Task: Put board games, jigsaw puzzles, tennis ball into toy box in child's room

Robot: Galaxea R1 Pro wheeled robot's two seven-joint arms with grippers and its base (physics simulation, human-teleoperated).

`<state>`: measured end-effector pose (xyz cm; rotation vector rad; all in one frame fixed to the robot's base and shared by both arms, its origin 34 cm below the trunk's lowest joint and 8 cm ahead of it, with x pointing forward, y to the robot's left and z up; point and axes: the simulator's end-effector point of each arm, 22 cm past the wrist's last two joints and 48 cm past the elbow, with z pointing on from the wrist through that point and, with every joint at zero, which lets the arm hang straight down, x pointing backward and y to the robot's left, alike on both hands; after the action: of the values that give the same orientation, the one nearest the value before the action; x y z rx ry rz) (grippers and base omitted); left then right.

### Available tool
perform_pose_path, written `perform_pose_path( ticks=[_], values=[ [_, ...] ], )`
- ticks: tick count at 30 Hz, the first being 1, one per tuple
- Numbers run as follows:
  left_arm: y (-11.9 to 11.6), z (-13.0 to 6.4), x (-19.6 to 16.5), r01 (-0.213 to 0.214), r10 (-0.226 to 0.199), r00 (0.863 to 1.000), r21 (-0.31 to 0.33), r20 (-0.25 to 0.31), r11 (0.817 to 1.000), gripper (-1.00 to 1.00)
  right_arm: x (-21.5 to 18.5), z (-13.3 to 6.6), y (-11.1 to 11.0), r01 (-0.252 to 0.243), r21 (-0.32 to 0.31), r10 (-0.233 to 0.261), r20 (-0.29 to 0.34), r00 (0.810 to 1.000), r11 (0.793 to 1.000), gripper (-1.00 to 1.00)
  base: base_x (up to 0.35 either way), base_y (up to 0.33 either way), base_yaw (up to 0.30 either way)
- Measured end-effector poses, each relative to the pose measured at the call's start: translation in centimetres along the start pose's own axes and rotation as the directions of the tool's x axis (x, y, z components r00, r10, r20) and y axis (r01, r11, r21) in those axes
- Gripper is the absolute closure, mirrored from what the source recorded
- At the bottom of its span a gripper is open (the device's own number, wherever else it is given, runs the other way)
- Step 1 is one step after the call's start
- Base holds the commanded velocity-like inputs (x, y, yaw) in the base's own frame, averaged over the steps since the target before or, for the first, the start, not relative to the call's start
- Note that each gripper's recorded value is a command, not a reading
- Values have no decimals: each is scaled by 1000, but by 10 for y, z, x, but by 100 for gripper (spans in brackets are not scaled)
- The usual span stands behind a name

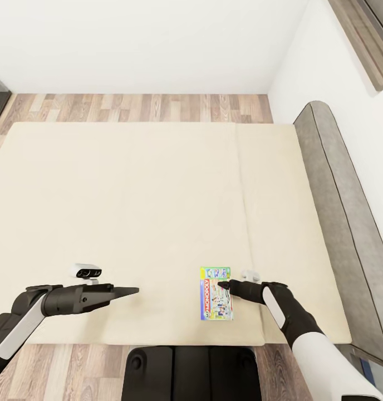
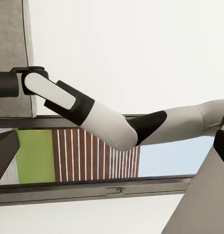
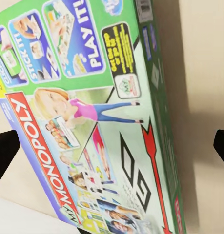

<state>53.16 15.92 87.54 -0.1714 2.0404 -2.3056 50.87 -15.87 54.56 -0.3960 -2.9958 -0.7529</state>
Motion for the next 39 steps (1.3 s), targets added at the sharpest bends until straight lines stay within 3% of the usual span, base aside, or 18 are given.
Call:
perform_pose_path(
  ticks=[39],
  values=[
    [0,0,-1,-2,2,1000,1,2,1000,-100,1,1,3,0,-6,0,-2,1000,1000,-100,0,0,0]
  ],
)
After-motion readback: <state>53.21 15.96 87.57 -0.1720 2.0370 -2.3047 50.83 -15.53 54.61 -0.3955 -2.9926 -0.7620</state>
